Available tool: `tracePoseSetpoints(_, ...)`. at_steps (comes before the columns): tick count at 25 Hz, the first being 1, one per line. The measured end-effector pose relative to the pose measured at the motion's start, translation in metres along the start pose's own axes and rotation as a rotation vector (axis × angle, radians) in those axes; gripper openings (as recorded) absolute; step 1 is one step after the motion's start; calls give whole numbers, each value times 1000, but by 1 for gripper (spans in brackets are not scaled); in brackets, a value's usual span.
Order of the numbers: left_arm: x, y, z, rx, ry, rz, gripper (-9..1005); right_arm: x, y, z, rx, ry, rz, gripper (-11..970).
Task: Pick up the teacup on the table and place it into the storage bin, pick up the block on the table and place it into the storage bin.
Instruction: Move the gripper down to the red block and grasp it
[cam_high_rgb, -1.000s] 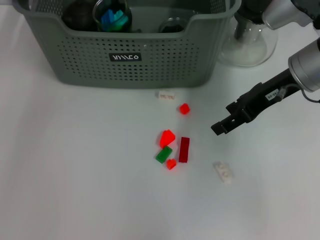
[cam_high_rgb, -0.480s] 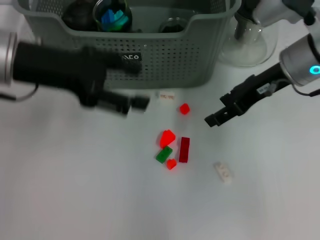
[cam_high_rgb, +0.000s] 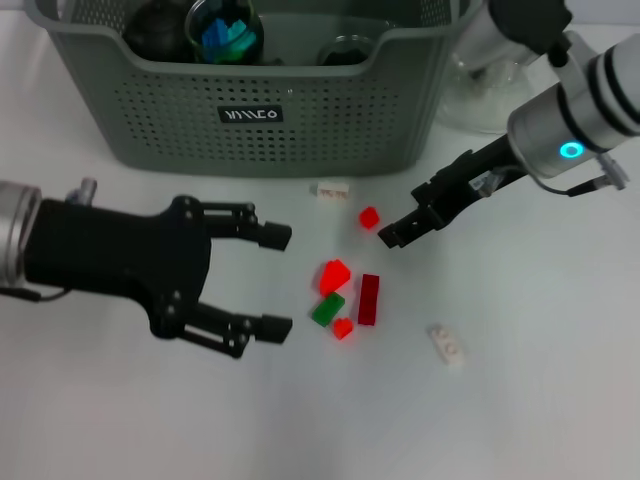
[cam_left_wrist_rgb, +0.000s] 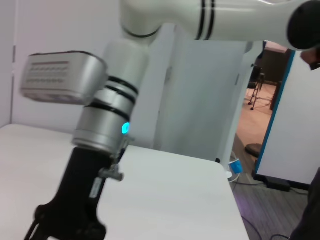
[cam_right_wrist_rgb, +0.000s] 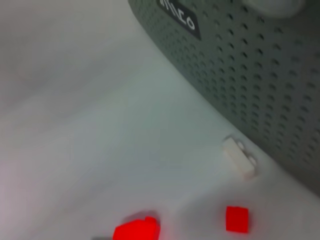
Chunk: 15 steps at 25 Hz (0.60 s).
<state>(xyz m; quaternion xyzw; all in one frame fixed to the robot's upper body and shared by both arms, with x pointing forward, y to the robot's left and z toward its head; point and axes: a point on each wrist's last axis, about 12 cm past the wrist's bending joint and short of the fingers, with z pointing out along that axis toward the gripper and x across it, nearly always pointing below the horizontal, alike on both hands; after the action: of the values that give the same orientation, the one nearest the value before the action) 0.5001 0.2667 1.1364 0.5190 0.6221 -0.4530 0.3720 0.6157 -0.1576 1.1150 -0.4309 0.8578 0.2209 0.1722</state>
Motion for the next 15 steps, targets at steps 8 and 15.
tracePoseSetpoints(8, 11, -4, 5, 26, 23, -10, 895, -5, 3, 9, 10, -27, -1, 892)
tracePoseSetpoints(15, 16, -5, 8, 38, 32, 11, 894, -6, 7, 20, 22, -34, -16, 890)
